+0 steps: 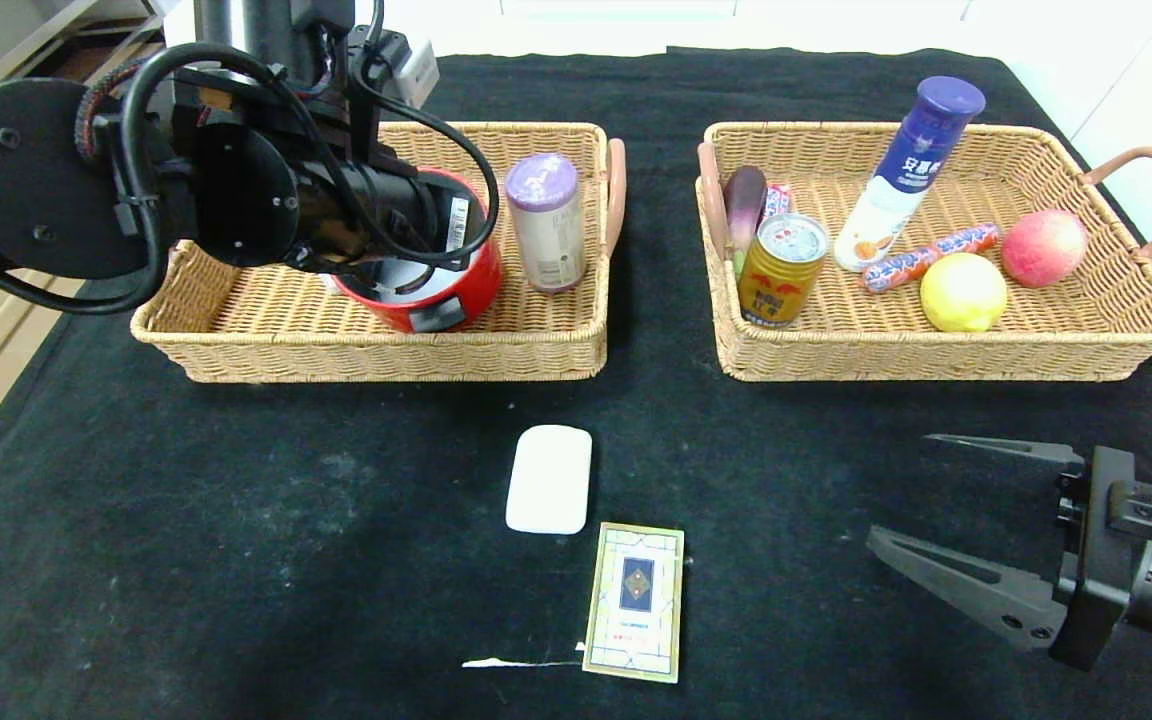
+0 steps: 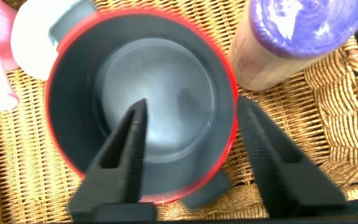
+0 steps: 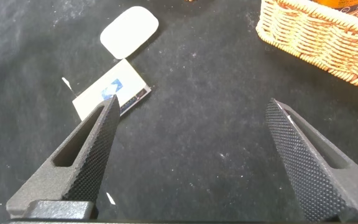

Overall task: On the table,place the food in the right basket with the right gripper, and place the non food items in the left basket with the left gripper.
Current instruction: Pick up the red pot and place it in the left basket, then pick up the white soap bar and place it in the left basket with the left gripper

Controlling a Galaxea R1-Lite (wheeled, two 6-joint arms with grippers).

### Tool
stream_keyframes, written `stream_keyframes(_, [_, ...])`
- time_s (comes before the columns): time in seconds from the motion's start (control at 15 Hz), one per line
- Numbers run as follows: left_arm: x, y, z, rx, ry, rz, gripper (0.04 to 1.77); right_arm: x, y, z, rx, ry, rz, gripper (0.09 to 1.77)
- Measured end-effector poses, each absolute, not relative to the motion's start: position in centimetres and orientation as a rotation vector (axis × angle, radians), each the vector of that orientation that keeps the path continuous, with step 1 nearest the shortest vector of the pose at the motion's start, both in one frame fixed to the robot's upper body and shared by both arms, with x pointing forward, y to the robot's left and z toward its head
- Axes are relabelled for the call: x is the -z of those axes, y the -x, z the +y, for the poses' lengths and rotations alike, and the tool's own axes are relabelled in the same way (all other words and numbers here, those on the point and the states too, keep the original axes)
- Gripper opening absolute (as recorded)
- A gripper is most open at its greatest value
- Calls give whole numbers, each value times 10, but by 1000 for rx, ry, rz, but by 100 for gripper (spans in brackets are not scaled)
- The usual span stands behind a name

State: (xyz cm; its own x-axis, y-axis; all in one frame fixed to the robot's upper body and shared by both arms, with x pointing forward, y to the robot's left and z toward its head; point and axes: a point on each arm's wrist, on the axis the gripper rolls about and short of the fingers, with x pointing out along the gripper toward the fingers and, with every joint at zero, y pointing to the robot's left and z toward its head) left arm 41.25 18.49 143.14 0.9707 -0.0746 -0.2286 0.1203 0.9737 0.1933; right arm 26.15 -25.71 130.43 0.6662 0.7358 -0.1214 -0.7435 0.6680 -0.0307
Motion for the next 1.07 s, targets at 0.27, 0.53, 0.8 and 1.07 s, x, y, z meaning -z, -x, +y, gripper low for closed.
stream_keyframes(0.27, [-1433,-407,186,95,-211,225,136,-1304,-261,-257,-836,80,102,171])
stream_keyframes(0.53, [-1431,-388,189,108,-225,302,150,-1305,-262,-258,-830,80,101,171])
stream_keyframes(0.8, [-1435,-354,195,134,-185,382,158,-1305,-263,-259,-824,80,99,171])
stream_keyframes(1.07, [-1434,-318,187,196,-120,499,164,-1305,-263,-259,-824,80,99,171])
